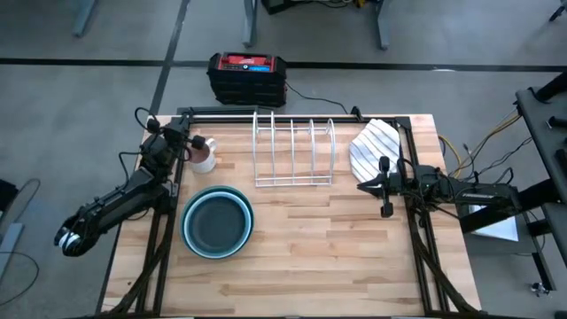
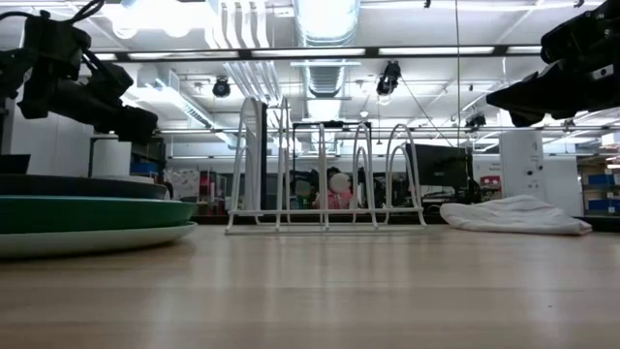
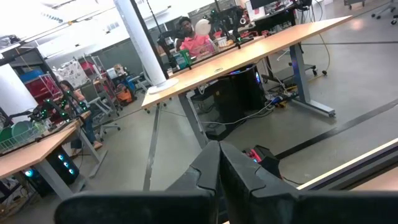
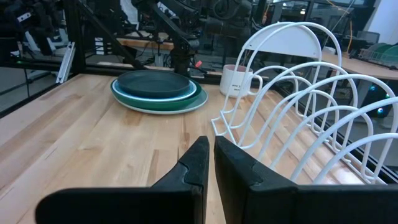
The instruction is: Sort dishes
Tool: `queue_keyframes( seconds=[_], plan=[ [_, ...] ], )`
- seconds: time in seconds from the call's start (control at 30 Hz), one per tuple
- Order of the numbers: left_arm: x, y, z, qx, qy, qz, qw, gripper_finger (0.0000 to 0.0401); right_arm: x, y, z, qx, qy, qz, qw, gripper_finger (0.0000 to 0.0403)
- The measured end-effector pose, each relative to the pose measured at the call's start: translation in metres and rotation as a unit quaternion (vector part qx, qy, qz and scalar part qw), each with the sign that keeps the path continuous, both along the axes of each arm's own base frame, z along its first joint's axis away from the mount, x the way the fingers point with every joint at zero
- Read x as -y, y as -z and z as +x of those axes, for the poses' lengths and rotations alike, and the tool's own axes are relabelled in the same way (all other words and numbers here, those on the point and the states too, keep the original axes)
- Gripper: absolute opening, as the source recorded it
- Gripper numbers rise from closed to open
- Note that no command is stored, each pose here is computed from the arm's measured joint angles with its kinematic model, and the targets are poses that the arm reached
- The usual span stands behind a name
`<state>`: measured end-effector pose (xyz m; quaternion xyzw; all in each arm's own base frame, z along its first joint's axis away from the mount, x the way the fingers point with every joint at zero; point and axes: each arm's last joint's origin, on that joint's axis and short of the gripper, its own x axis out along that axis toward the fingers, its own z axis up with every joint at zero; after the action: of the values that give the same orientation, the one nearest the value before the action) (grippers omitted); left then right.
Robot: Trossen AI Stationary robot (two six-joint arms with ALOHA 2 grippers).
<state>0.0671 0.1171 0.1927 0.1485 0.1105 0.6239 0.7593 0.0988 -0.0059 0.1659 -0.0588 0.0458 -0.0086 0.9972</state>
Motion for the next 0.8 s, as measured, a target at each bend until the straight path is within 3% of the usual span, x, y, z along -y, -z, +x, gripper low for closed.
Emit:
queue_keyframes(
  seconds=[0.1,0.27,0.37,0.43,0.5,0.53,0.6,0.7,0.8],
  plan=[
    [0.0,0.0,0.0,0.0,0.0,0.0,1.0,0.0,0.0,0.0,0.0,0.0,0.0,-0.003,1.0,0.0018],
    [0.0,0.0,0.0,0.0,0.0,0.0,1.0,0.0,0.0,0.0,0.0,-0.003,-0.012,-0.135,0.991,0.0018],
    [0.0,0.0,0.0,0.006,0.0,-0.001,1.0,0.0,0.0,0.0,0.0,-0.004,-0.016,-0.178,0.984,0.0018],
    [0.0,0.0,0.001,0.093,0.01,-0.021,0.995,0.0,0.0,0.0,0.0,-0.004,-0.017,-0.189,0.982,0.0018],
    [0.001,0.0,0.003,0.216,0.05,-0.061,0.973,0.0,0.0,0.0,0.0,-0.005,-0.018,-0.205,0.979,0.0018],
    [0.001,-0.003,0.005,0.238,0.084,-0.073,0.965,0.0,0.0,0.0,0.0,-0.004,-0.019,-0.214,0.977,0.0018],
    [0.002,-0.012,0.009,0.267,0.126,-0.08,0.952,0.0,0.0,-0.003,0.0,0.008,-0.017,-0.222,0.975,0.0018],
    [0.007,-0.018,0.011,0.289,0.157,-0.091,0.94,0.0,0.0,-0.006,0.0,0.026,-0.01,-0.181,0.983,0.0018],
    [0.018,-0.04,0.02,0.262,0.33,-0.068,0.904,0.0,0.0,-0.011,0.0,0.051,-0.001,-0.139,0.989,0.0018]
  ],
)
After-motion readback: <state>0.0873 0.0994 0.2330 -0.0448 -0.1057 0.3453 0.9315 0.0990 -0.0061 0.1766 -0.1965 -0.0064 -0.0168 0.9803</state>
